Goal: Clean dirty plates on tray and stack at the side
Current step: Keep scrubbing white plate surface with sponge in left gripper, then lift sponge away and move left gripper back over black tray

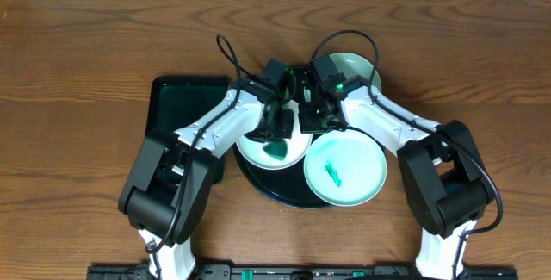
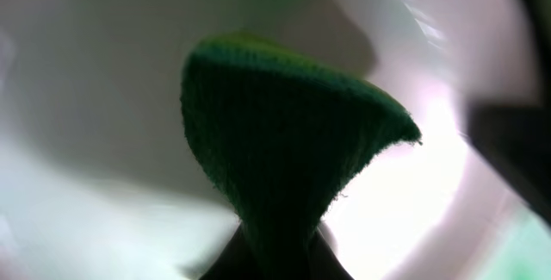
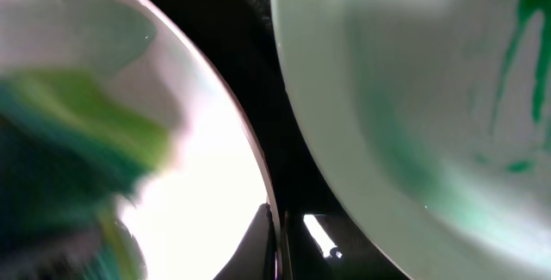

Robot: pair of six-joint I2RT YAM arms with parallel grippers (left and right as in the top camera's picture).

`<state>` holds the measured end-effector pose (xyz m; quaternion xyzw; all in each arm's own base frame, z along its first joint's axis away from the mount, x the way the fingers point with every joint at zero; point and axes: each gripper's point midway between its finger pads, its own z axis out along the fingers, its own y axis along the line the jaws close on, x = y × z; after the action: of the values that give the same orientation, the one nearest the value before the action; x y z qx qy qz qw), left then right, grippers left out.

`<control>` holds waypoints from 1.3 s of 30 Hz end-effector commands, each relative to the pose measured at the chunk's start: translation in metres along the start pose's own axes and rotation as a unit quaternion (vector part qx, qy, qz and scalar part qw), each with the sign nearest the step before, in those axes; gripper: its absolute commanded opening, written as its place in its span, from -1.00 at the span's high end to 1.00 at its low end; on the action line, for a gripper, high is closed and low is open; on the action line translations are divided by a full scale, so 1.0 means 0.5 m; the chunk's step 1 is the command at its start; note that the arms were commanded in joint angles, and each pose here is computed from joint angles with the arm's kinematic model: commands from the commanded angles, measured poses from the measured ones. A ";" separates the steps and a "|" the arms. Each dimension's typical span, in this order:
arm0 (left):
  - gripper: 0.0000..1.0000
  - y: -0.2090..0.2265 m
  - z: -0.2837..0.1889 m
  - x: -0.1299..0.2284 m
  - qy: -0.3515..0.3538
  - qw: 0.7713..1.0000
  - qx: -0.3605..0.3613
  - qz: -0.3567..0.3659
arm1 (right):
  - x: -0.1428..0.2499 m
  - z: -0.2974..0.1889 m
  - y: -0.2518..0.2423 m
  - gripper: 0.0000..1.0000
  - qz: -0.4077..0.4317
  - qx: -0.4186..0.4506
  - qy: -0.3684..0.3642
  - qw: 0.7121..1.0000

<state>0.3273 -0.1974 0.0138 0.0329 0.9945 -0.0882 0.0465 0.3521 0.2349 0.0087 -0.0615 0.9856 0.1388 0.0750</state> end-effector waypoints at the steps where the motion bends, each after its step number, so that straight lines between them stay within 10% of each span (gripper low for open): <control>1: 0.86 0.112 -0.009 -0.041 -0.067 0.984 -0.158 -0.049 | 0.001 0.013 0.002 0.98 0.003 0.004 0.004 1.000; 7: 0.86 0.126 -0.011 0.005 -0.024 0.983 -0.174 -0.060 | 0.001 0.013 0.002 0.98 0.003 0.004 0.004 1.000; 14: 0.86 -0.065 -0.008 0.096 0.107 0.982 0.120 0.104 | 0.000 0.013 0.009 0.98 0.000 -0.005 0.004 1.000; 18: 0.86 -0.097 -0.013 0.081 0.089 0.975 0.162 0.121 | 0.000 0.013 0.009 0.98 0.000 -0.005 0.003 1.000; 39: 0.86 0.132 -0.036 -0.018 -0.046 0.980 -0.180 -0.066 | 0.004 0.014 0.004 0.98 0.001 0.001 0.006 1.000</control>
<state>0.3330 -0.1522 0.0123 -0.0077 0.9965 0.0384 0.0743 0.3521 0.2362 0.0073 -0.0618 0.9852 0.1422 0.0735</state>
